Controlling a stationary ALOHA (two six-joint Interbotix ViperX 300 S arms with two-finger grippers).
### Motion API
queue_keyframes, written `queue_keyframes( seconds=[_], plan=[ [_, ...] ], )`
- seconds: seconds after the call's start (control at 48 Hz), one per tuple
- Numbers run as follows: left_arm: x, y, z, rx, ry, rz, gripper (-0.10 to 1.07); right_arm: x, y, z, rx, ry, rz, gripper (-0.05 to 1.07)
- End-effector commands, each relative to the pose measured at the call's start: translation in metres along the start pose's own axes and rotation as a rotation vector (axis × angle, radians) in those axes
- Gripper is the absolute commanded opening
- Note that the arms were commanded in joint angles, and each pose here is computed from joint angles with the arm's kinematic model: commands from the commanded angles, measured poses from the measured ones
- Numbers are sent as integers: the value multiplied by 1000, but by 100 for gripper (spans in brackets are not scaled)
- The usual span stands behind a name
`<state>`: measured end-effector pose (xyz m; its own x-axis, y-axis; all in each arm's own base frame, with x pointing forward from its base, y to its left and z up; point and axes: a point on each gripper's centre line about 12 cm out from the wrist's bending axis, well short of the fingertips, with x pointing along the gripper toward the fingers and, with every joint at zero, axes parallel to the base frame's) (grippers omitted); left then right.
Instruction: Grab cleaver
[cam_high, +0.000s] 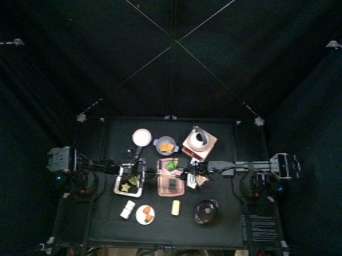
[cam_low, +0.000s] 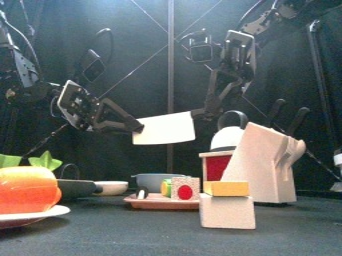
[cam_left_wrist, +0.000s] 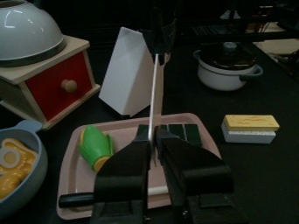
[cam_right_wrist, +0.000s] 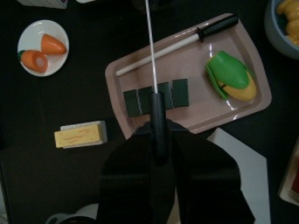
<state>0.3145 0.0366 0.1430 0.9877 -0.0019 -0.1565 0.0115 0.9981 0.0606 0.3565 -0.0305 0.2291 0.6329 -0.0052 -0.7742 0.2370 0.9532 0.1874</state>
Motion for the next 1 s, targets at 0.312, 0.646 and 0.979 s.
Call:
queue_keyframes(
  seconds=[0.312,0.646,0.979],
  plan=[
    [14,0,1,32,-11,-36,38,-8,0,0,9,-23,3,35],
    [20,2,1,33,-17,-35,38,-6,-3,-4,14,-6,-5,35],
    [21,2,0,31,-8,-35,38,0,-7,-11,4,18,-19,35]
  ],
)
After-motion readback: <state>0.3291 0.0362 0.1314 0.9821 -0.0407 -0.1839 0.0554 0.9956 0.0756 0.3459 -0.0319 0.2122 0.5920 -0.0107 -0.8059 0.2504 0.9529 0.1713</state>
